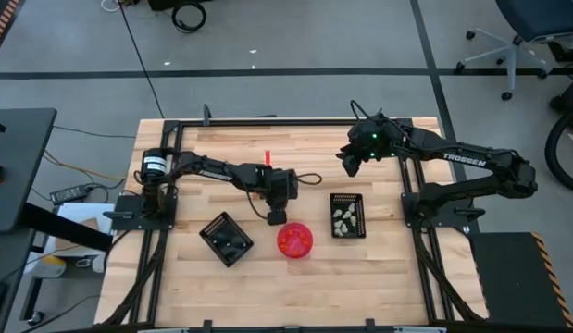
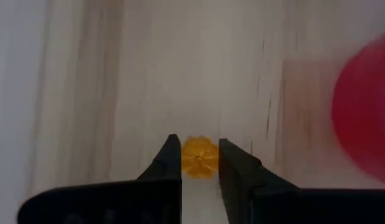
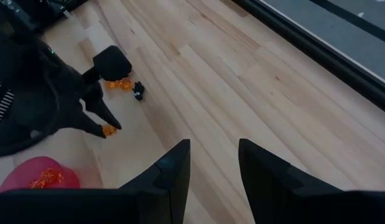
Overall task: Sort Halloween decoration
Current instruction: Put the orange pumpkin toy into the pink bowl, then put the black skeleton toy into the bottom black bin
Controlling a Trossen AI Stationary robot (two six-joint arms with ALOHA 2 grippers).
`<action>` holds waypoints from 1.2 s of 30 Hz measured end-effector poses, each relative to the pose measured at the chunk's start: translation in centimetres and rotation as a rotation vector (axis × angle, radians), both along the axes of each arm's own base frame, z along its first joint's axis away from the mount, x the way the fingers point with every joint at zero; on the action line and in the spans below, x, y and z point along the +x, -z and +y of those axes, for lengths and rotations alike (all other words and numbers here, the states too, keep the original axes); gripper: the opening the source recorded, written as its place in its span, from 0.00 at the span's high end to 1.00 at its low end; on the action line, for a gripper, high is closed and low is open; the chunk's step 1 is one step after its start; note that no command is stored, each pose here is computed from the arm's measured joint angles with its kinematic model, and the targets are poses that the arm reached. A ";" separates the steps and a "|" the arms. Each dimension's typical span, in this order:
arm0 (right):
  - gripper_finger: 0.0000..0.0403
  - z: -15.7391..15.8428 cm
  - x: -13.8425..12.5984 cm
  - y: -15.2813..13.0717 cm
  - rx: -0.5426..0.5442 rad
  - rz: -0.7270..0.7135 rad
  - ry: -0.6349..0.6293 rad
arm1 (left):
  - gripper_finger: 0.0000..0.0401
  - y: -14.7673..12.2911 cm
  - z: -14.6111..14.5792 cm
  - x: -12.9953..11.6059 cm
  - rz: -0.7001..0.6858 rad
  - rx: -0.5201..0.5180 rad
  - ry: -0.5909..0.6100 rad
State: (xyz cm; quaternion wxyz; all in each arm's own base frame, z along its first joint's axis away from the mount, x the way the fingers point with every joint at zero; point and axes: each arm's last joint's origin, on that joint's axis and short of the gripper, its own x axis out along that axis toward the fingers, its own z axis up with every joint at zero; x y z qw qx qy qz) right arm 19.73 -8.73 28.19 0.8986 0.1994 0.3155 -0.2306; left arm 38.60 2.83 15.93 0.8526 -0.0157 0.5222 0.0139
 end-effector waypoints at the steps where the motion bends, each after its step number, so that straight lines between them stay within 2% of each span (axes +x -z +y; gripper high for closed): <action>1: 0.65 0.0 0.0 0.0 0.000 0.000 0.000 | 0.88 -0.2 0.1 0.1 -0.019 -0.008 -0.005; 9: 0.65 0.0 0.0 0.0 -0.001 -0.001 -0.001 | 0.88 -2.1 -0.8 0.5 -0.133 -0.138 0.024; 16: 0.65 -0.1 0.1 -0.1 -0.012 -0.016 0.000 | 0.88 -3.8 -3.9 1.3 -0.281 -0.342 0.214; 19: 0.65 -0.1 0.1 -0.2 -0.014 -0.020 0.000 | 0.87 -4.0 -5.5 1.3 -0.293 -0.317 0.268; 22: 0.65 -0.1 0.1 -0.2 -0.014 -0.020 -0.001 | 0.87 -3.4 -6.9 1.3 -0.269 -0.259 0.265; 24: 0.65 -0.1 0.1 -0.2 -0.014 -0.021 0.000 | 0.86 -2.6 -7.6 1.5 -0.249 -0.270 0.258; 27: 0.65 -0.1 0.2 -0.2 -0.014 -0.021 -0.001 | 0.80 -1.8 -8.2 1.5 -0.221 -0.293 0.241; 33: 0.65 -0.1 0.1 -0.2 -0.013 -0.020 -0.001 | 0.60 -1.7 -8.1 1.5 -0.202 -0.323 0.184; 36: 0.65 -0.1 0.2 -0.2 -0.013 -0.021 -0.002 | 0.56 -1.9 -7.6 1.0 -0.155 -0.338 0.135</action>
